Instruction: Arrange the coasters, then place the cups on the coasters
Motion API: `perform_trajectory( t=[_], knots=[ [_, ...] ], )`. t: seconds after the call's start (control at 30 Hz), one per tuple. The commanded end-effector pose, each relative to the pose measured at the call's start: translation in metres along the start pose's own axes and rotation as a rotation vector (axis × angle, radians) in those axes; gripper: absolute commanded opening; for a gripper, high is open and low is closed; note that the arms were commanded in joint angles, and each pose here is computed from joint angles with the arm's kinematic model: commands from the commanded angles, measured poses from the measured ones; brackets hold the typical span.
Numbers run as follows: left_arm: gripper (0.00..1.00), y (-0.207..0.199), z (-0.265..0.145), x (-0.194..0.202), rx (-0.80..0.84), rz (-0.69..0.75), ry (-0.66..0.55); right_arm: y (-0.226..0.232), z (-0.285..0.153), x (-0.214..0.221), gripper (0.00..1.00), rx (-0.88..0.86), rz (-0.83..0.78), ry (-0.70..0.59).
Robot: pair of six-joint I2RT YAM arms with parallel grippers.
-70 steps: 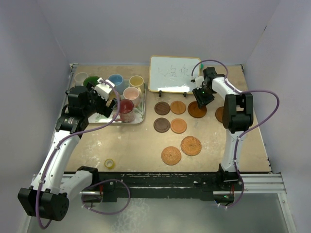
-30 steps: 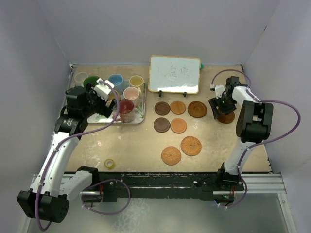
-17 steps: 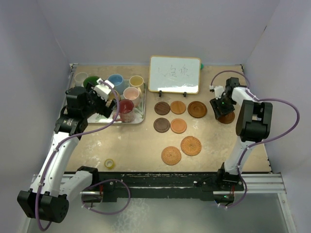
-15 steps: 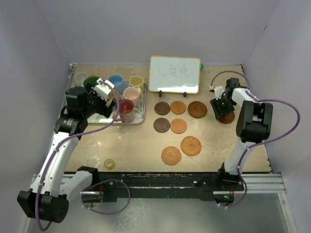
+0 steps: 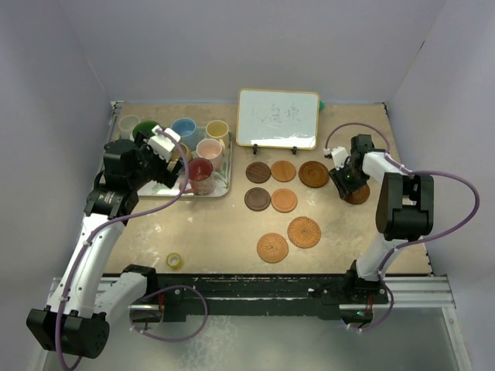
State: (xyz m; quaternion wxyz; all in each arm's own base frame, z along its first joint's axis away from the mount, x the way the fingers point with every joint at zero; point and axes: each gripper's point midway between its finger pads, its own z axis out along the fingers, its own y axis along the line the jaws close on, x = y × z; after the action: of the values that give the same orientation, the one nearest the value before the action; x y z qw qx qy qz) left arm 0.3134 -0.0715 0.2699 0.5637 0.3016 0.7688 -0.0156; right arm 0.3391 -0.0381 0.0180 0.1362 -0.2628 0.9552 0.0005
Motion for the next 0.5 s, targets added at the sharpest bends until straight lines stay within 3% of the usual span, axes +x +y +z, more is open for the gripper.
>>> perform_trajectory(
  t=[0.0, 0.47],
  knots=[
    [0.88, 0.003, -0.003, -0.006, -0.013, 0.011, -0.038, 0.045, -0.001, 0.017, 0.46, -0.097, -0.065, 0.062],
    [0.88, 0.002, -0.003, -0.008, -0.004, 0.012, -0.040, 0.117, -0.007, 0.012, 0.45, -0.205, -0.238, 0.120]
  ],
)
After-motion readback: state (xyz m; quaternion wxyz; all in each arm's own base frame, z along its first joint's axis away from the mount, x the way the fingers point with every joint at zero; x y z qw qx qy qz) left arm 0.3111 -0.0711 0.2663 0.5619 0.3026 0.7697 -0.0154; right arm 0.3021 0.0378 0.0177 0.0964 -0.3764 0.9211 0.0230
